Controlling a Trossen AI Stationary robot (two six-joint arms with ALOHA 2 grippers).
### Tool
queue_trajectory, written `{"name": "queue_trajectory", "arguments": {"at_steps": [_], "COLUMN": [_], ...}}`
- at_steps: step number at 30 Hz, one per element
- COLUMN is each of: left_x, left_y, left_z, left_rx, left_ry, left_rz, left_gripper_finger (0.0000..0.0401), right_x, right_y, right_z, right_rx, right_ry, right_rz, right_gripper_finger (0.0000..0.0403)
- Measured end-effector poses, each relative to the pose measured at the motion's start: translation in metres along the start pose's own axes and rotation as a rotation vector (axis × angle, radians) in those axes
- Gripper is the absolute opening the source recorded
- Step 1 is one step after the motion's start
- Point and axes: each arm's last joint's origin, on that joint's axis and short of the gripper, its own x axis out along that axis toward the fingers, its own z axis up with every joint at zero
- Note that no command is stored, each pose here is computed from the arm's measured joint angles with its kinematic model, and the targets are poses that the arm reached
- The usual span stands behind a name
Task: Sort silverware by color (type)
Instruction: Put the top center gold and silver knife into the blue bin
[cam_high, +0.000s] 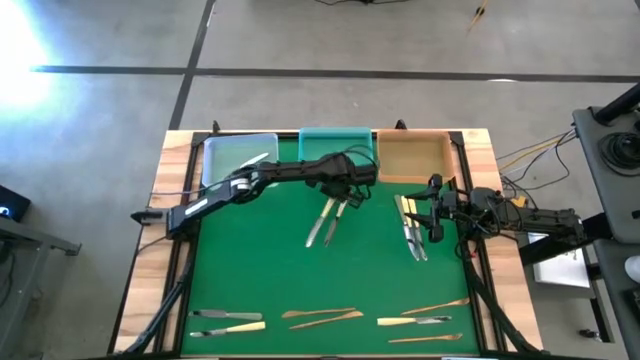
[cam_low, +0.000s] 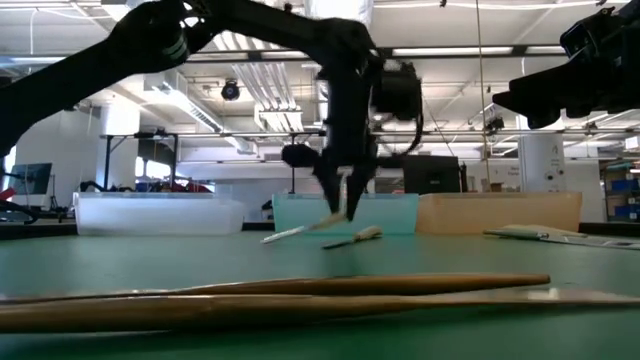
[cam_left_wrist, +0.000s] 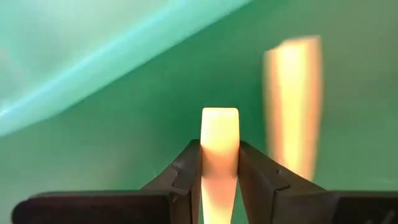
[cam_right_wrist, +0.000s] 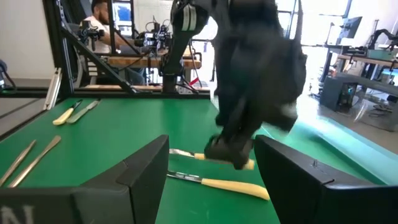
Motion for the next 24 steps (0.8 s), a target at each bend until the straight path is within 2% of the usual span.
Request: {"name": "queue_trajectory", "arguments": {"at_steps": [6,11,14,20,24], "left_x": [-0.039,-0.083,-0.097,-0.128,-0.129], "left_y": [0.002,0.014,0.023,0.037,0.048], "left_z": [0.008,0.028,0.045,0.077,0.091], "left_rx": [-0.013,-0.032,-0.04,0.194,0.288], "left_ry": [-0.118,-0.352,-0.499,-0.802,-0.846], "left_rz": [-0.119,-0.183,-0.164,-0.112,-0.054], "left_gripper_finger": [0.0063,0.0063,0.0063,0.0063,0.0063], "right_x": [0.0,0.0,0.0,0.0,0.0], "right_y": [0.0,0.0,0.0,0.0,0.0], "right_z": [0.0,0.001,0.001,0.001,0.001], "right_rx": [0.0,0.0,0.0,0.0,0.0], "right_ry": [-0.004,-0.009,-0.012,-0.014,-0.015], "right_rz": [0.0,0.0,0.0,0.0,0.0], "right_gripper_finger": [0.0231,0.0231,0.0231,0.0231,0.0231]}}
